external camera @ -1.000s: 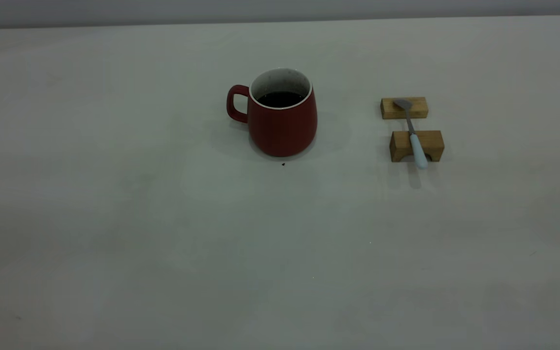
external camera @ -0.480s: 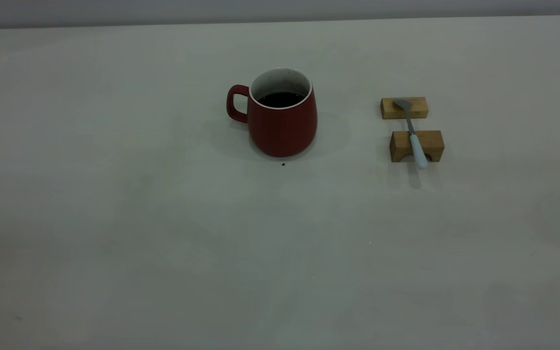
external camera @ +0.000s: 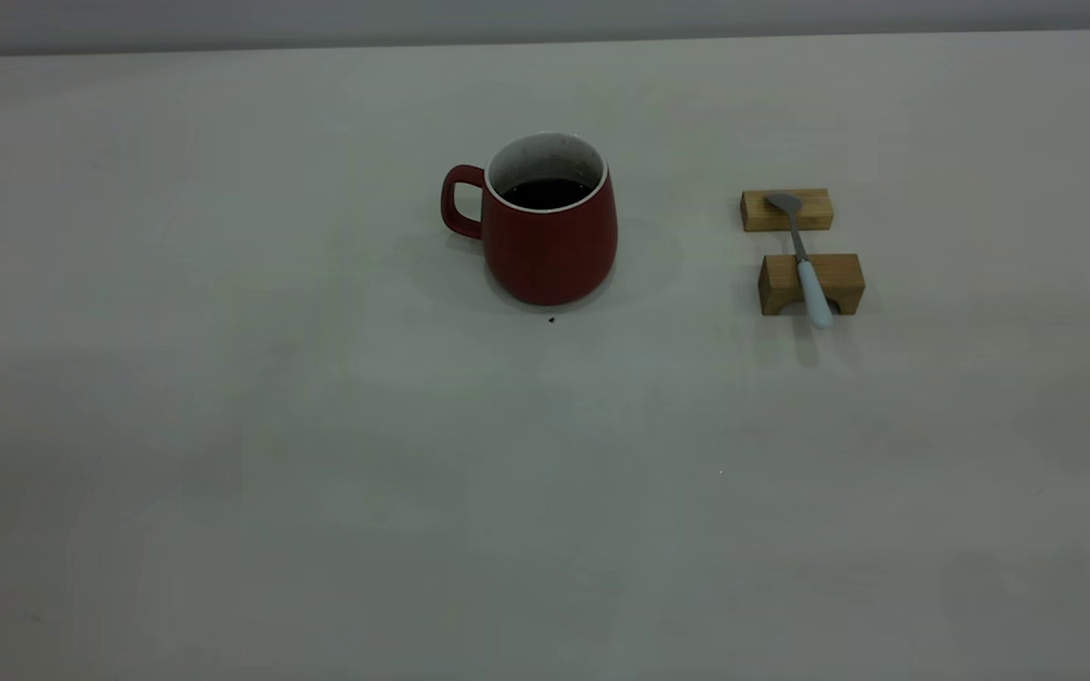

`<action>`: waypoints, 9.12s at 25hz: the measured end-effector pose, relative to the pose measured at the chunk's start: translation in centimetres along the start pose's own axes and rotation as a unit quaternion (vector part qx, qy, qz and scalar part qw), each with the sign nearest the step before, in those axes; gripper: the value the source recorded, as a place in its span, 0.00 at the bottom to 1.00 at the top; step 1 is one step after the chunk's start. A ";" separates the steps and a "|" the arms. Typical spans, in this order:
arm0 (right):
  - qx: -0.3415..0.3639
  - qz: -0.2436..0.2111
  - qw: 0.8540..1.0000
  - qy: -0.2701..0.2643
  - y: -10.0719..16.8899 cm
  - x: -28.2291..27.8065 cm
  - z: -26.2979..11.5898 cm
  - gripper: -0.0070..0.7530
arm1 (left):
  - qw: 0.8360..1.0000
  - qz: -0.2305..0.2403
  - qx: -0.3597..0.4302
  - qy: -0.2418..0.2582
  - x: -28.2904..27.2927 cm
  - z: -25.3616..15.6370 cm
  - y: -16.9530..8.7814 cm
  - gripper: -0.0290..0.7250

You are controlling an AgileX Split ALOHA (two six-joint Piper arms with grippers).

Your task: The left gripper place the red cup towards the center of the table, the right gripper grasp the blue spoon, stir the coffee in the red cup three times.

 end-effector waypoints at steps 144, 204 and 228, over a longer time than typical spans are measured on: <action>0.786 0.008 0.312 0.534 14.2 49.1 4.9 0.17 | 1.000 0.000 0.000 0.000 0.0 0.0 0.0 0.78; 0.807 0.014 0.310 0.503 11.7 51.8 5.1 0.17 | 1.000 0.000 0.000 0.000 0.0 0.0 0.0 0.78; 0.321 0.250 0.765 0.499 13.5 45.5 8.9 0.68 | 1.000 0.000 0.000 0.000 0.0 0.0 0.0 0.78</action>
Point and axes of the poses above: a point on each arm's last joint axis where the gripper is mounted, x pointing out along that axis toward the gripper, y along the wrist's bending axis when the last joint is at zero, z = x × y, the point moved 1 cm from there along x, pointing out along that axis toward the gripper, and after that the axes turned 13 degrees about x, right-handed, at the moved point
